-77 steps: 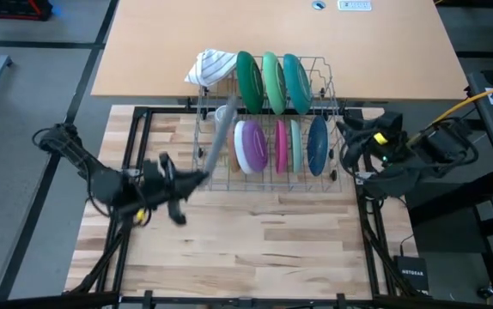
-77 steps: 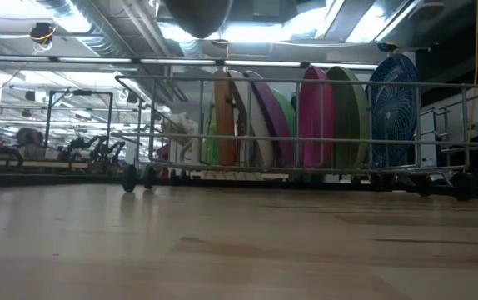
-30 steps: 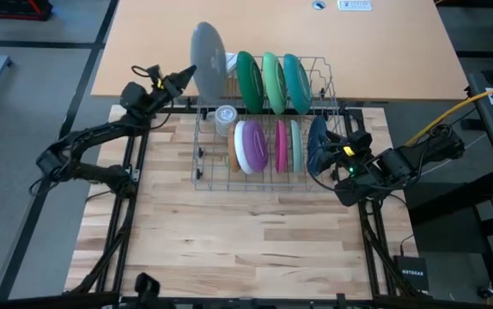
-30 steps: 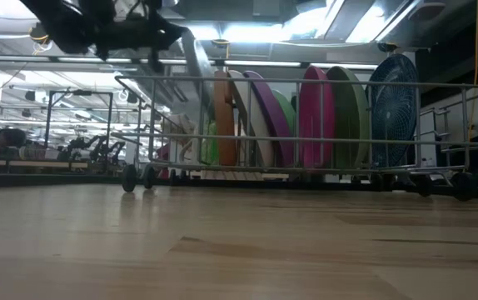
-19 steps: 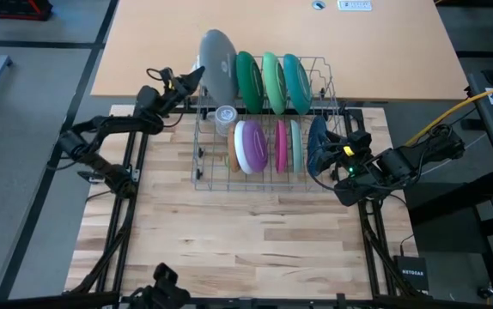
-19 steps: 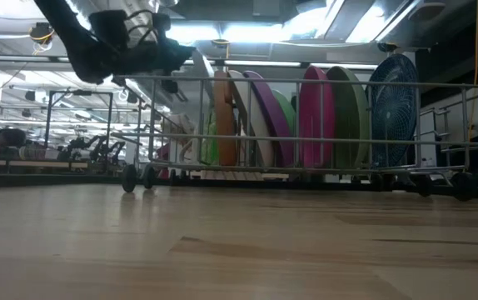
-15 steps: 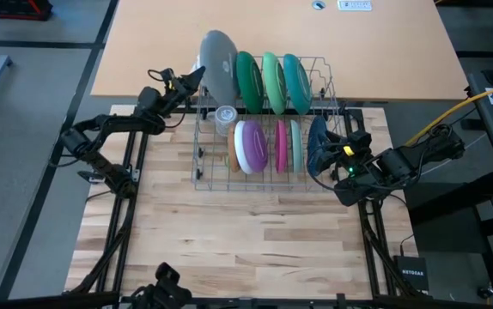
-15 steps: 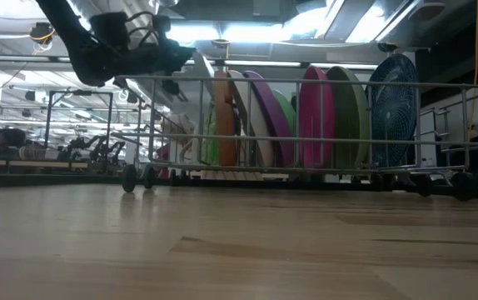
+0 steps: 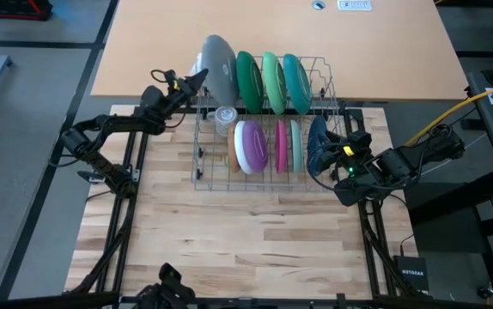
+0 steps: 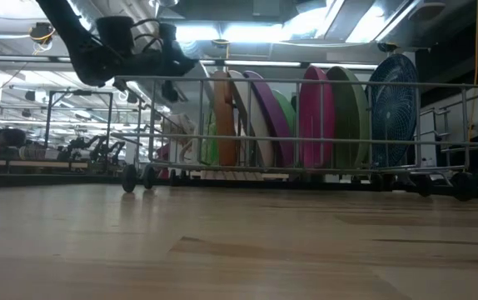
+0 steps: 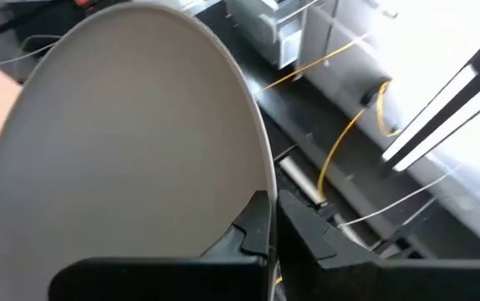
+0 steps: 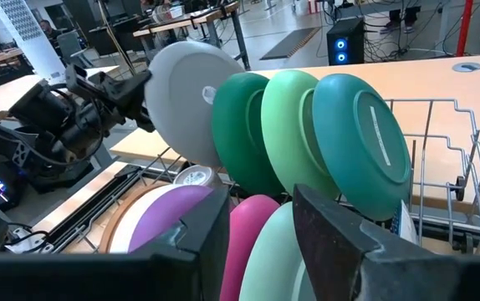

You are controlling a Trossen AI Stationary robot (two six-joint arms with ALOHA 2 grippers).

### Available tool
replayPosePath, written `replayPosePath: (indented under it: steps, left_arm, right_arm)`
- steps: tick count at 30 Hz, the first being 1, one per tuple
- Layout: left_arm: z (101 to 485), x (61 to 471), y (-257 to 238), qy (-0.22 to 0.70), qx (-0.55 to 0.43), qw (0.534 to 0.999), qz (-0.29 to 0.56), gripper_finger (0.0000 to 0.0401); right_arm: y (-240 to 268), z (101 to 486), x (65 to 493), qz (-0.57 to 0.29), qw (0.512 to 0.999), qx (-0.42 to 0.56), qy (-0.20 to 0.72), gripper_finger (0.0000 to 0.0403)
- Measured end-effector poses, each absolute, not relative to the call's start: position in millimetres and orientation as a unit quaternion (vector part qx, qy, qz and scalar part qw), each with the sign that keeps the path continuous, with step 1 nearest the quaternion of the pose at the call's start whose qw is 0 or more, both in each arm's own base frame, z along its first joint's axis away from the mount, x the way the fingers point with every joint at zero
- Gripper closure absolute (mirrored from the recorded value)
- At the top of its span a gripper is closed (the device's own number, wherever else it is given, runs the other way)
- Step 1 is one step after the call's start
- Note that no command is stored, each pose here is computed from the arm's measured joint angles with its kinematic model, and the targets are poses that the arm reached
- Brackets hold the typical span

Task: Sort dishes
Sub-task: Put the gray plate in the dishwasher rack, then return to Home Position

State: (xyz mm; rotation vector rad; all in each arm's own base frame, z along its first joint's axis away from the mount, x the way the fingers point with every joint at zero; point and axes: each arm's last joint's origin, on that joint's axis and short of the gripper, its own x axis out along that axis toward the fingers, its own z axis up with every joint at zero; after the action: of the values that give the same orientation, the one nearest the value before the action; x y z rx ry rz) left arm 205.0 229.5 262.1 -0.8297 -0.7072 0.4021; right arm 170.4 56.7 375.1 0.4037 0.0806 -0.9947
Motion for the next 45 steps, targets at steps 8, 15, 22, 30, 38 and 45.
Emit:
replayPosePath:
  steps: [8,15,22,30,38,45]
  left_arm:
    - [251,217,225,-0.272,-0.381,0.856,0.222,0.0401]
    - [241,223,222,-0.213,-0.365,0.871,0.250,0.0383]
    - [232,225,222,-0.165,-0.358,0.879,0.269,0.0355]
    - [226,229,219,-0.113,-0.318,0.899,0.279,0.0308]
    - [222,233,213,-0.063,-0.277,0.929,0.236,0.0285]
    - [220,233,212,-0.046,-0.267,0.935,0.229,0.0283]
  right_arm:
    - [57,375,170,-0.473,0.859,0.193,0.039,0.0267]
    - [57,374,171,-0.467,0.859,0.202,0.056,0.0267]
    - [57,374,171,-0.465,0.860,0.204,0.061,0.0267]
    - [57,374,171,-0.464,0.860,0.204,0.061,0.0267]
    - [58,373,171,-0.458,0.860,0.213,0.075,0.0267]
    - [58,373,171,-0.453,0.860,0.219,0.087,0.0267]
